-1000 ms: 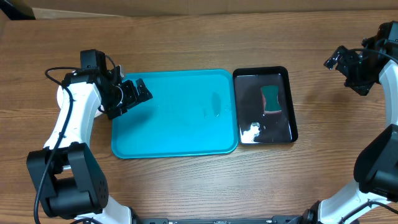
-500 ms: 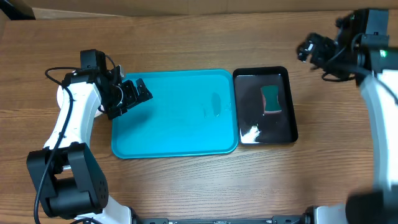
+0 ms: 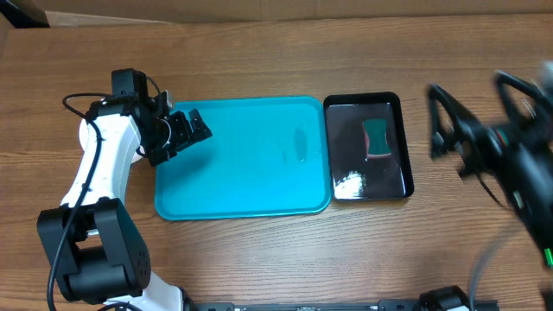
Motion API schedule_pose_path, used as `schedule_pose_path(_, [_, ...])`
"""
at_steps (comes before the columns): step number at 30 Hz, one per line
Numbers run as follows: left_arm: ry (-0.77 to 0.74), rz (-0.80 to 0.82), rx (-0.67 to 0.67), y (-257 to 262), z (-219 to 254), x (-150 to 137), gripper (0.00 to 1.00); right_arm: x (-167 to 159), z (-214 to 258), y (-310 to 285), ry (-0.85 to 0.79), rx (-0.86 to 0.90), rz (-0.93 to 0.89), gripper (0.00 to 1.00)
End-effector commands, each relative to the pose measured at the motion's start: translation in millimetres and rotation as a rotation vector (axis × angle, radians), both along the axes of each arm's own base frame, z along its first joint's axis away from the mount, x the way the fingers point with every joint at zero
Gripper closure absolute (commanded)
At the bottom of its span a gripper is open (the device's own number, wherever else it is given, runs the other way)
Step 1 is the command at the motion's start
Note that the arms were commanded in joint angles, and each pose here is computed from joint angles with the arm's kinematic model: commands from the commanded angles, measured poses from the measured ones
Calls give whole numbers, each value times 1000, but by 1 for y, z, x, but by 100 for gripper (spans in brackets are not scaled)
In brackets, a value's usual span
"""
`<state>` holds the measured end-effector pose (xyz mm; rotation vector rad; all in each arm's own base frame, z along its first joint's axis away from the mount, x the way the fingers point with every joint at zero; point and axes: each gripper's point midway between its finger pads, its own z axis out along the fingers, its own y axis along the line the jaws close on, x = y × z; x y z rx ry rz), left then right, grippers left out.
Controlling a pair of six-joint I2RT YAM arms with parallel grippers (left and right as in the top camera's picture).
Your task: Clean dirty plates on tray and stack at the side
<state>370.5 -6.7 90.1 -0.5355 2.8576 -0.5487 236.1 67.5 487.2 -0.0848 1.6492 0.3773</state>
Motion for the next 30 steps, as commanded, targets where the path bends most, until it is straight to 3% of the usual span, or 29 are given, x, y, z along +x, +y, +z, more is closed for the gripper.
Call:
schedule_pose_path(1, [-41, -14, 16, 1, 12, 4, 0, -21, -24, -21, -73, -65, -77, 0])
schedule_pose_path(8, [-41, -14, 16, 1, 12, 4, 0, -46, -89, -40, -258, -29, -154, 0])
schedule_pose_path(13, [-41, -15, 16, 1, 12, 4, 0, -58, -102, -35, -550, 21, -126, 0])
schedule_pose_path(17, [-41, -15, 16, 1, 12, 4, 0, -61, -112, -29, -681, 35, -93, 0])
schedule_pose_path(30, [-41, -16, 16, 0, 12, 4, 0, -12, -224, -17, -450, -2, -49, 0])
